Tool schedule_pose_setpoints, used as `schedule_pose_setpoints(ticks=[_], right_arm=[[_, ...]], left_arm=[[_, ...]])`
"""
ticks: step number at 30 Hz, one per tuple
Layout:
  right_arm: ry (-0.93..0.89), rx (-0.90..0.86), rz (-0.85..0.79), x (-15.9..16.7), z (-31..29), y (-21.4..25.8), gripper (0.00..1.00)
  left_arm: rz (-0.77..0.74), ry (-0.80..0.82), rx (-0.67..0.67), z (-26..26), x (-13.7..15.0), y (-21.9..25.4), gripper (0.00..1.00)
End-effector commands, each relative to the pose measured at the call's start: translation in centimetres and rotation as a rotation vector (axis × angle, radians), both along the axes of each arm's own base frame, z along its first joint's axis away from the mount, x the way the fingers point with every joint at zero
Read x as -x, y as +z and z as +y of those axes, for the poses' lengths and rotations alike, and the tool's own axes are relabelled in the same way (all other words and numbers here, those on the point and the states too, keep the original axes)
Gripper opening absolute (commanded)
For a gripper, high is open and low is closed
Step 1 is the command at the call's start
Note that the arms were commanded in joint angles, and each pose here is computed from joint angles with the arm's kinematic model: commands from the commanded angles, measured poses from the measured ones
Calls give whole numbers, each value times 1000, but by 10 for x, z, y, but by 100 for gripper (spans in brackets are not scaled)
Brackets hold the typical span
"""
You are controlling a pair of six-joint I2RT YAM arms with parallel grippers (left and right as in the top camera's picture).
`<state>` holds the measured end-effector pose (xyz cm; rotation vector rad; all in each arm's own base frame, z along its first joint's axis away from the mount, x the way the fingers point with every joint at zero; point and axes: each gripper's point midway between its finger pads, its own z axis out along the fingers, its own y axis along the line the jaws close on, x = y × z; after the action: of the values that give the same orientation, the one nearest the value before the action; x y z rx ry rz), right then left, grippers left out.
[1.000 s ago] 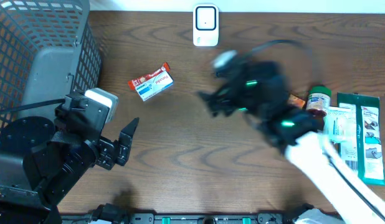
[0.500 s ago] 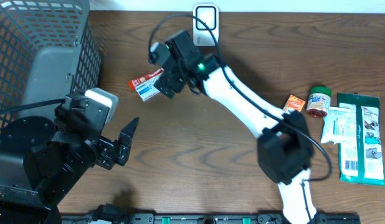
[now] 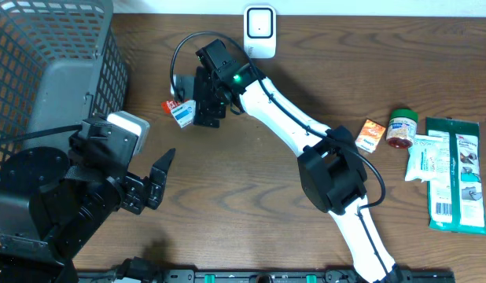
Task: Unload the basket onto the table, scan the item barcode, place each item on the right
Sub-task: 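Reach the right gripper left and grasp the white Panadol box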
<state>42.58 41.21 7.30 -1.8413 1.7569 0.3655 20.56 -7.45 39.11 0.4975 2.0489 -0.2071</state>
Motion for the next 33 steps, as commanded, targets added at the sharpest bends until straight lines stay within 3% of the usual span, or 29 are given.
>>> schedule_pose_setpoints(ticks=[1, 7, 17, 29, 33], right_arm=[[199, 11, -64, 12, 4, 2, 99], [316, 36, -141, 11, 6, -7, 99], [336, 37, -62, 15, 5, -54, 99], [237, 35, -26, 3, 10, -96, 99], [171, 13, 56, 4, 5, -103, 99]], left_arm=[[-3, 10, 2, 2, 0, 2, 86], [-3, 10, 2, 2, 0, 2, 86], [-3, 10, 2, 2, 0, 2, 86], [-3, 10, 2, 2, 0, 2, 86], [-3, 10, 2, 2, 0, 2, 86]])
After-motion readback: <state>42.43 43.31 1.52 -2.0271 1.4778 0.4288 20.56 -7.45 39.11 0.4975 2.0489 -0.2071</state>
